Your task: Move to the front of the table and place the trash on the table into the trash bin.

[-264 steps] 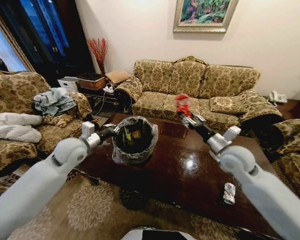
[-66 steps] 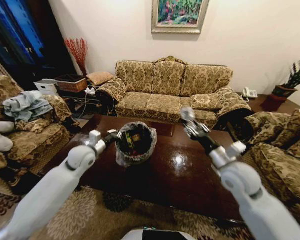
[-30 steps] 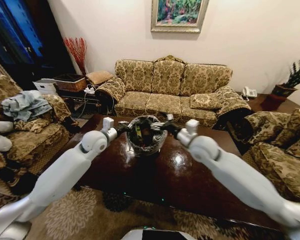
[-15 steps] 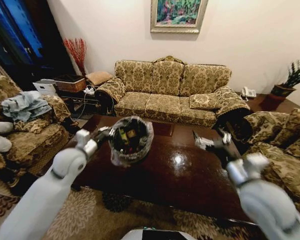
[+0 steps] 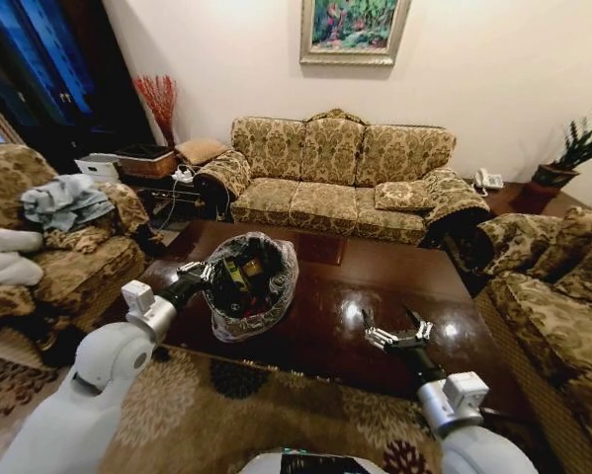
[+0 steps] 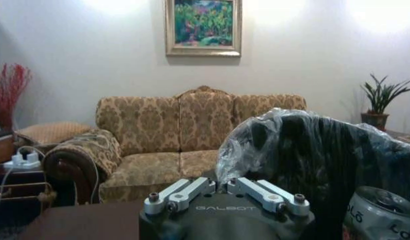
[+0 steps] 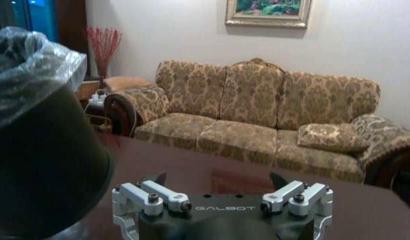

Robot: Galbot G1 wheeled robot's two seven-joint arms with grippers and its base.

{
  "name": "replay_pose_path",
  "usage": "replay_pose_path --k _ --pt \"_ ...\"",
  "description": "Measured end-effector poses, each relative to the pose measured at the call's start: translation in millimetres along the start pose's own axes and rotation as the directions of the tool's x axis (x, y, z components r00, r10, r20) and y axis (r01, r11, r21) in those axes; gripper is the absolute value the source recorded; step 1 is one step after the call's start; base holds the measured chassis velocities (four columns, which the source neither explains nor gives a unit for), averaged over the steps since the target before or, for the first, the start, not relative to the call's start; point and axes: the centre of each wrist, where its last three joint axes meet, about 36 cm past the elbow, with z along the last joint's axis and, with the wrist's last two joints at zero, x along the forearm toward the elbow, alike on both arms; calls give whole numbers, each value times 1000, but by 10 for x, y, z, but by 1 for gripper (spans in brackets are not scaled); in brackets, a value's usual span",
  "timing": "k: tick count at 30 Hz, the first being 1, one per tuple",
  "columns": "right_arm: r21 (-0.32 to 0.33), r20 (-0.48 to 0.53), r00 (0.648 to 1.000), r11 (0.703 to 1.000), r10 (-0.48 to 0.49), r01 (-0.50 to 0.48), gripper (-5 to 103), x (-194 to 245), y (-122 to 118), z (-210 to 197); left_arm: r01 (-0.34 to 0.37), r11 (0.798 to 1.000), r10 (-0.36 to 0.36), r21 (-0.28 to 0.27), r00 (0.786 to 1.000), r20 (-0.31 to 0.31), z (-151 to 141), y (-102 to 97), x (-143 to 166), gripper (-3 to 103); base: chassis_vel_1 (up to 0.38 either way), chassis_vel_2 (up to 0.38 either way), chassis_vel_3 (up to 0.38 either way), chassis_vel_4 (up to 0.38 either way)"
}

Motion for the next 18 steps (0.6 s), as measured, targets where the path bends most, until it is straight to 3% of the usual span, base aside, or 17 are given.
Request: replay_pose_path --k 18 --pt "4 -8 1000 1000 -15 15 100 13 15 23 18 1000 -18 10 1000 23 32 54 170 3 530 -64 -524 61"
